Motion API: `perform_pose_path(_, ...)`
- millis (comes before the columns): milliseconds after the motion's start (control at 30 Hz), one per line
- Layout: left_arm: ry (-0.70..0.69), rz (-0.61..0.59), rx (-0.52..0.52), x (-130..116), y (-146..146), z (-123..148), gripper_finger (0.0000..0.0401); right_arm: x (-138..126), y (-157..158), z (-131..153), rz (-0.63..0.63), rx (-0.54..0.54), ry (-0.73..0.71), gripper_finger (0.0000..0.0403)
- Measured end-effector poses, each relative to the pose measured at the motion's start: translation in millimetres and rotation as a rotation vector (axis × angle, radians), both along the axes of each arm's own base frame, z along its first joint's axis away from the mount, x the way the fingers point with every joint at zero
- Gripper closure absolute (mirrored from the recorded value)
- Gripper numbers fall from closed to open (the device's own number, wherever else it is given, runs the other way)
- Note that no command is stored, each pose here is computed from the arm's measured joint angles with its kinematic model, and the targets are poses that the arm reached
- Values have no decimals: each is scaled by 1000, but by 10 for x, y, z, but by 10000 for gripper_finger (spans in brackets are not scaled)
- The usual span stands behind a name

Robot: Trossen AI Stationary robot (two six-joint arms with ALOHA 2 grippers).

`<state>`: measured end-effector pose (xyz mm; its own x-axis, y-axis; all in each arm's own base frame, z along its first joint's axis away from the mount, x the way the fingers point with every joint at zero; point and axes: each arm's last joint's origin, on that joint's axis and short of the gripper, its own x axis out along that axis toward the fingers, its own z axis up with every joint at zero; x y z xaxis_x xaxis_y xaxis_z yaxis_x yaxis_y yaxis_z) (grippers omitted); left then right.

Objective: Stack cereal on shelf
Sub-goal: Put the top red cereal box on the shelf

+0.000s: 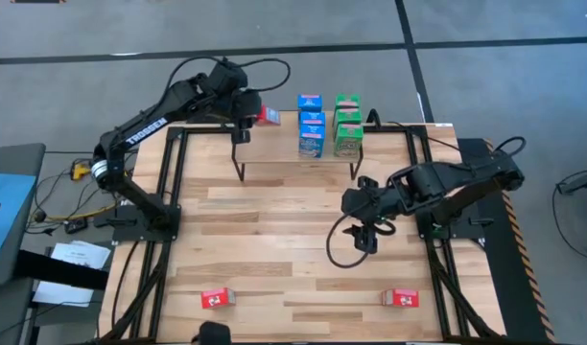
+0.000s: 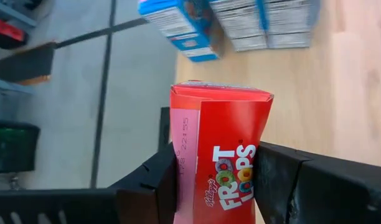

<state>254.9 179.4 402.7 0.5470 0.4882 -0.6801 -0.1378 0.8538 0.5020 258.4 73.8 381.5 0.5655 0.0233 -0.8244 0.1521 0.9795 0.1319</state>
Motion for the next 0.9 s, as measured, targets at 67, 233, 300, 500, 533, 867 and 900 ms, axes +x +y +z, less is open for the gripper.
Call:
perform_pose_path(67, 25, 17, 3, 19, 76, -56, 256, -4, 36, 2, 13, 2, -5, 126)
perform_pose_path(233, 39, 51, -19, 13, 232, -142, 256, -7, 130, 21, 46, 13, -38, 126)
perform_pose_path(300, 44, 62, -36, 21, 279, -183, 256, -13, 168, 24, 58, 16, -45, 126)
perform_pose_path(500, 56, 78, -44, 21, 319, -218, 256, -19, 242, 39, 84, 25, -68, 126)
perform_pose_path(533, 48, 81, -46, 27, 316, -215, 256, -19, 242, 39, 81, 20, -70, 126)
perform_pose_path(867, 31, 110, -69, 30, 308, -218, 244, -17, 228, 39, 61, -11, -78, 126)
perform_pose_path(900, 30, 111, -69, 30, 308, -217, 240, -17, 228, 39, 61, -10, -78, 126)
